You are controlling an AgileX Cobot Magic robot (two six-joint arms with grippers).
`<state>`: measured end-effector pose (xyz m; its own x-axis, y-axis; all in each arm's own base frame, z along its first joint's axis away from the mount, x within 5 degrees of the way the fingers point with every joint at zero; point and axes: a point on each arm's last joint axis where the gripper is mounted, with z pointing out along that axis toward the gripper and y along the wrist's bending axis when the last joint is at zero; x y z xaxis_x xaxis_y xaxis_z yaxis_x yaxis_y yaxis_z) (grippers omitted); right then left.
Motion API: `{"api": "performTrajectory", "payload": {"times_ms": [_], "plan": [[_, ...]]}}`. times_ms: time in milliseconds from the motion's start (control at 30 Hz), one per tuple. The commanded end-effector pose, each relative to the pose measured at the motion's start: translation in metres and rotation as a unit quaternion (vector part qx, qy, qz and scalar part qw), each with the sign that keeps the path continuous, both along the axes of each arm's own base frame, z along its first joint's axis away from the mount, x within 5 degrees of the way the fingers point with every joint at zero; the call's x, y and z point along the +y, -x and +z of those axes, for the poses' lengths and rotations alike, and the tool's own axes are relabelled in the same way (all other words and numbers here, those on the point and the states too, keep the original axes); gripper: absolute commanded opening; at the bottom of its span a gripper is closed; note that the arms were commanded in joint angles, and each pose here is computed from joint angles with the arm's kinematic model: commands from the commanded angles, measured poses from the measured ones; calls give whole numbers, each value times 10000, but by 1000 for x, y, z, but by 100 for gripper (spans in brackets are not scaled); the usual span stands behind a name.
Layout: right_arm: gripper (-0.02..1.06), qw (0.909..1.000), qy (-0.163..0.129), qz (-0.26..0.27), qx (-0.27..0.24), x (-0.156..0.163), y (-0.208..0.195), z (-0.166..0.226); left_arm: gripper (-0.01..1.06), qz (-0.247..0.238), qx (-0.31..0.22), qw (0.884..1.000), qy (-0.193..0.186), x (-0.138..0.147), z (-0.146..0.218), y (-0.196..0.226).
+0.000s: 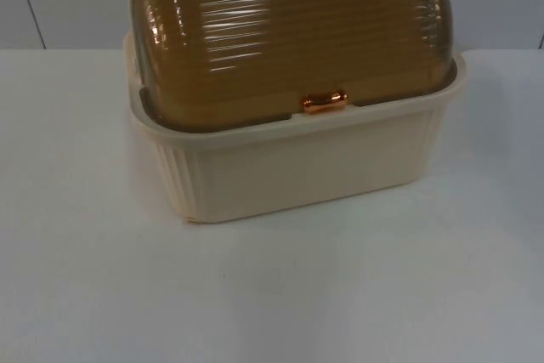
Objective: Open the box lid with the left hand, place the block into the box with the right hand, then close the box lid with the left hand.
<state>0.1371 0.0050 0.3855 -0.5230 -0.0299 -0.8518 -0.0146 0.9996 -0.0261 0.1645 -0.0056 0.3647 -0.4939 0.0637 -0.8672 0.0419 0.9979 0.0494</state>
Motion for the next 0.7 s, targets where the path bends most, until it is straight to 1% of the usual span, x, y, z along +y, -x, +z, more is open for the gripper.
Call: {"api": "performTrajectory", "payload": {"times_ms": [0,67,100,167,200,300,367,400,500,600,633,667], "plan": [[105,9999,38,-38,-123,-1,0,3,105,-305,323,9990,56,-7,-8,-11],[105,9998,112,-57,-129,-2,0,3,105,-593,504,9967,236,-17,-15,-21],[105,9998,131,-63,-131,-3,0,3,105,-829,574,9946,243,-25,-18,-25],[105,9996,217,-85,-138,-4,0,3,105,-1333,754,9882,58,-42,-21,-31],[105,9996,217,-85,-138,-4,0,3,105,-1333,754,9882,58,-42,-21,-31],[105,9996,232,-94,-95,-4,0,3,105,-2037,890,9741,-415,-70,-25,-39],[105,9997,233,-97,-73,-4,0,2,105,-2495,953,9610,-713,-92,-28,-42],[105,9997,233,-97,-73,-4,0,2,105,-2495,953,9610,-713,-92,-28,-42],[105,9996,239,-111,46,-4,1,0,105,-3092,999,9380,-1206,-124,-35,-47],[105,9995,251,-121,151,-5,3,-1,105,-3586,867,9120,-1795,-155,-41,-52],[105,9995,251,-121,151,-5,3,-1,105,-3586,867,9120,-1795,-155,-41,-52],[105,9995,252,-124,175,-5,3,-1,105,-3735,801,9017,-2027,-165,-43,-53]]}}
